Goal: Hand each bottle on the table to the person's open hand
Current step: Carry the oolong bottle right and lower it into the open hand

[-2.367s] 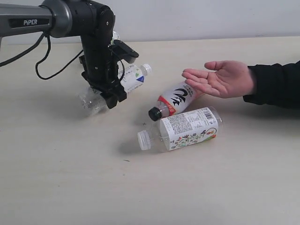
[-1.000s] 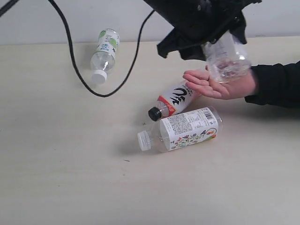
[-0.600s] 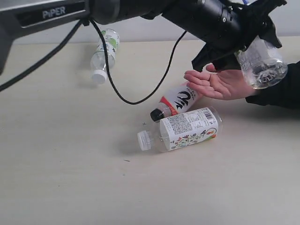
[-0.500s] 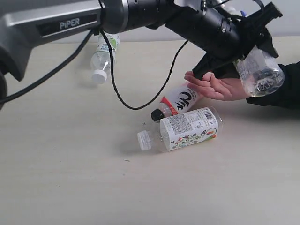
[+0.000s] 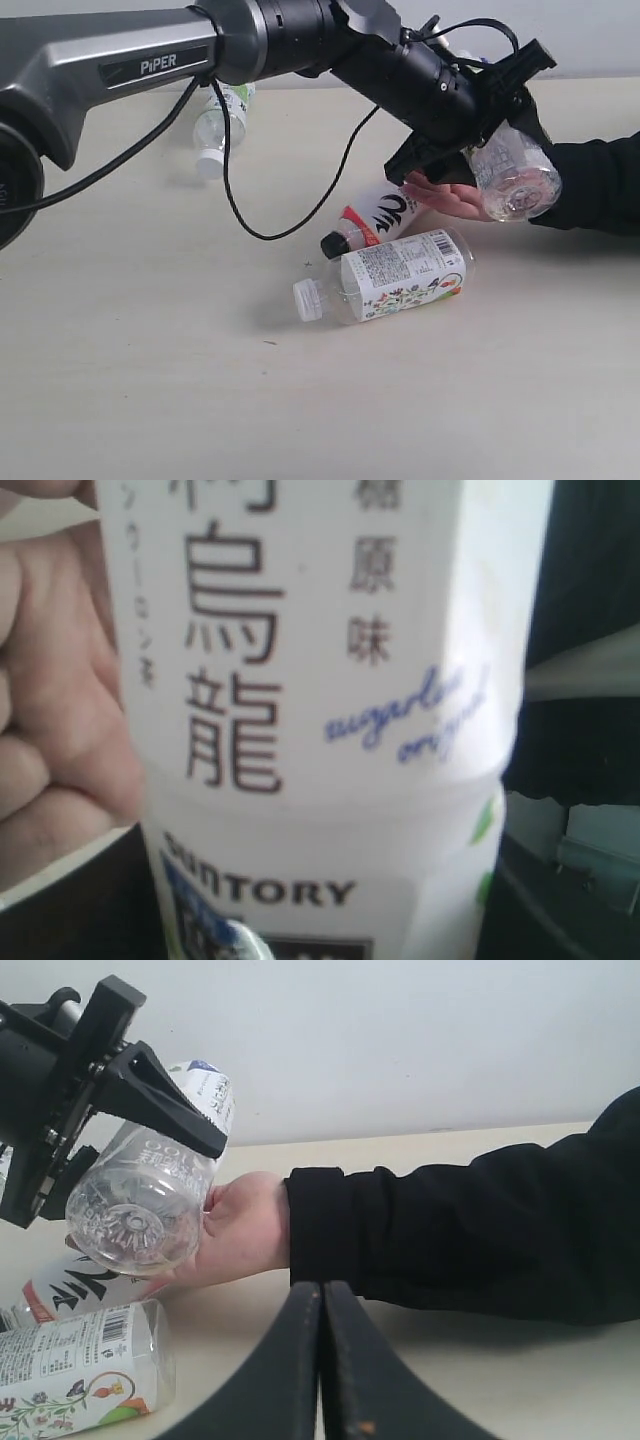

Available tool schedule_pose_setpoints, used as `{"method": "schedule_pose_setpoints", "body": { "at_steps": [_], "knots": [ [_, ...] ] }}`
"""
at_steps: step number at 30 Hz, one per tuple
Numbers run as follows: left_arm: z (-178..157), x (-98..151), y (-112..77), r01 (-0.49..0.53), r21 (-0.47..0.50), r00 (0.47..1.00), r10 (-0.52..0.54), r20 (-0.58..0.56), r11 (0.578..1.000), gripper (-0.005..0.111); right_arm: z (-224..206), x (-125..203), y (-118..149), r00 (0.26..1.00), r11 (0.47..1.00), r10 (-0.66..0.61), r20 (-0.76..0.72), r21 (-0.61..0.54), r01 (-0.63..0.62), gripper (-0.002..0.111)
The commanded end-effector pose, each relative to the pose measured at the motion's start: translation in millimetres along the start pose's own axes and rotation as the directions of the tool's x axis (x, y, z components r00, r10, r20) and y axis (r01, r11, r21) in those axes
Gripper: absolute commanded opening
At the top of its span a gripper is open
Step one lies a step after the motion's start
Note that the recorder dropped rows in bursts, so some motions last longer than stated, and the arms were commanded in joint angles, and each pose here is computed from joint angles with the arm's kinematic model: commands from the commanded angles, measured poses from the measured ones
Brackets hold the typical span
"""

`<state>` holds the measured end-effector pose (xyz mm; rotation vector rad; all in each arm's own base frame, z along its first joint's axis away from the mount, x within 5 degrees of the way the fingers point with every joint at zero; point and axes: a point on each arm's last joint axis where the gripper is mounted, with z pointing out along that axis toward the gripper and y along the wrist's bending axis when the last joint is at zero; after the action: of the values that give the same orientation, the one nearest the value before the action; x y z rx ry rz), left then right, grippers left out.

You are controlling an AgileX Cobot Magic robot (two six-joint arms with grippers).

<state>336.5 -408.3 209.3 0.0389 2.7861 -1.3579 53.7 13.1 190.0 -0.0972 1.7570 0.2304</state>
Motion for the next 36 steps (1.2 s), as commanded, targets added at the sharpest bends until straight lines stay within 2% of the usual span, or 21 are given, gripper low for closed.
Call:
{"method": "schedule_pose_setpoints", "body": {
  "at_steps": [1,6,9,24,26,30,32,36],
  "knots": [
    [0,2,5.4,0.005,-0.029,1.000,-0.005,-0.011,1.000,0.006,0,1,0,1.000,1.000,0.004,0.007,0.005,-0.004,0.000],
    [3,4,11.2,0.018,-0.049,1.000,-0.019,-0.025,0.999,0.028,0,1,0,1.000,1.000,0.004,0.007,0.005,-0.004,0.000],
    [3,4,12.0,0.019,-0.051,0.999,-0.020,-0.026,0.999,0.037,0,1,0,1.000,1.000,0.004,0.007,0.005,-0.004,0.000],
    [7,7,17.9,0.025,-0.086,0.998,-0.031,-0.062,0.996,0.040,0,1,0,1.000,1.000,0.004,0.007,0.005,-0.004,0.000],
    [7,7,18.0,0.021,-0.087,0.998,-0.027,-0.062,0.996,0.047,0,1,0,1.000,1.000,0.004,0.007,0.005,-0.004,0.000],
    [7,6,19.9,-0.007,-0.105,0.998,0.001,-0.057,0.994,0.072,0,1,0,1.000,1.000,0.004,0.007,0.005,-0.004,0.000],
    [7,6,20.4,-0.017,-0.110,0.998,0.010,-0.056,0.994,0.081,0,1,0,1.000,1.000,0.004,0.007,0.005,-0.004,0.000],
    [7,5,22.0,-0.035,-0.127,0.998,0.028,-0.052,0.991,0.084,0,1,0,1.000,1.000,0.004,0.007,0.005,-0.004,0.000]
  ]
}}
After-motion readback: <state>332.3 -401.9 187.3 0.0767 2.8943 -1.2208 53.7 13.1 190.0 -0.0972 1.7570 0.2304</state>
